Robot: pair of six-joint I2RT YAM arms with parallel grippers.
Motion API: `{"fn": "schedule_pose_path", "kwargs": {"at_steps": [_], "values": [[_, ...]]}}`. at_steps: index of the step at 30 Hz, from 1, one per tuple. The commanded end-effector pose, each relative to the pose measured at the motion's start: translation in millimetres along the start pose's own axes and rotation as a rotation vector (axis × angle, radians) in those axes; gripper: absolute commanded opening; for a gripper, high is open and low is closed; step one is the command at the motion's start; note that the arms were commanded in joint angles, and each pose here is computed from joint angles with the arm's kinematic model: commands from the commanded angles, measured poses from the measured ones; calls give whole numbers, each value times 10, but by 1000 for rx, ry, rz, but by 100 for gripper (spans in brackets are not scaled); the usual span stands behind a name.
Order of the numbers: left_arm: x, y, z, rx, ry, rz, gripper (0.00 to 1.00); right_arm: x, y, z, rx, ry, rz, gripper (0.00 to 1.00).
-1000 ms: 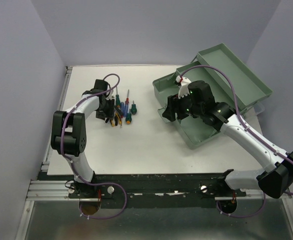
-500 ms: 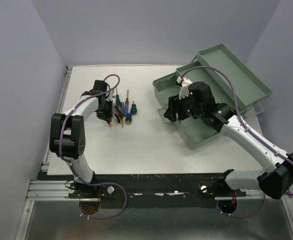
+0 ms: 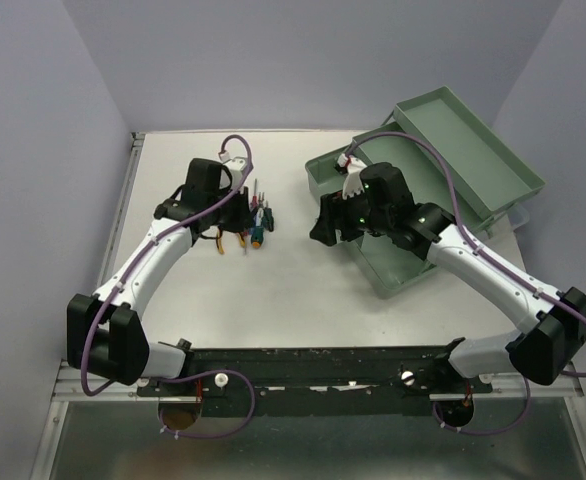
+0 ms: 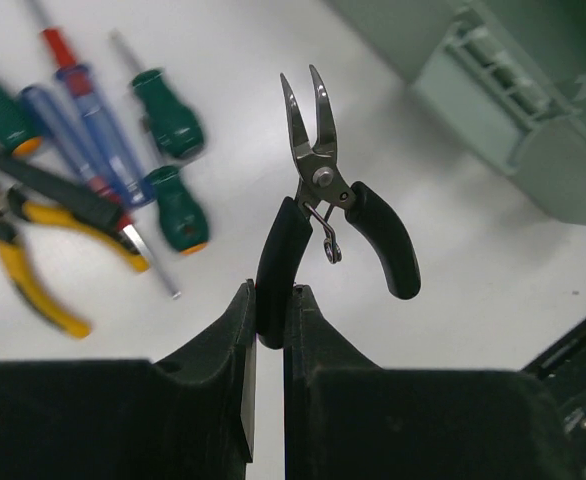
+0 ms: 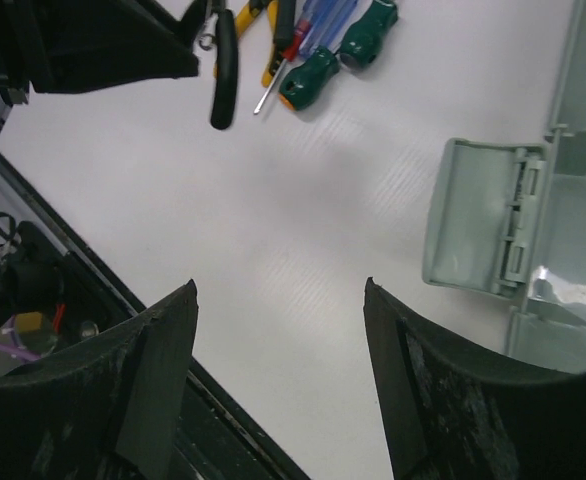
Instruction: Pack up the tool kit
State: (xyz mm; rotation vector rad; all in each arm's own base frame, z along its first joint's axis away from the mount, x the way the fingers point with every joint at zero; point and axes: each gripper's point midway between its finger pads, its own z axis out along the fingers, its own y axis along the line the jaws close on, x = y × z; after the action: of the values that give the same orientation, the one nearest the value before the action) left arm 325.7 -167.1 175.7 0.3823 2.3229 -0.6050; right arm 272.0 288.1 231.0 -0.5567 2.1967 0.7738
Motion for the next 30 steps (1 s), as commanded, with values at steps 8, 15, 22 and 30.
{"fn": "schedule_pose_path", "kwargs": {"at_steps": [8, 15, 22, 30], "values": [[-358, -1209, -58, 444, -168, -30, 0, -60, 97, 142, -47, -60, 95, 64], [-301, -1407, -81, 516, -158, -22, 0, -66, 166, 173, -88, -55, 98, 54], [-269, -1545, -103, 592, -138, 2, 12, -88, 3, 68, 11, -82, 78, 1], [-448, -1121, -240, 430, -213, 58, 99, -387, -845, -724, 553, -93, -234, 1]]}}
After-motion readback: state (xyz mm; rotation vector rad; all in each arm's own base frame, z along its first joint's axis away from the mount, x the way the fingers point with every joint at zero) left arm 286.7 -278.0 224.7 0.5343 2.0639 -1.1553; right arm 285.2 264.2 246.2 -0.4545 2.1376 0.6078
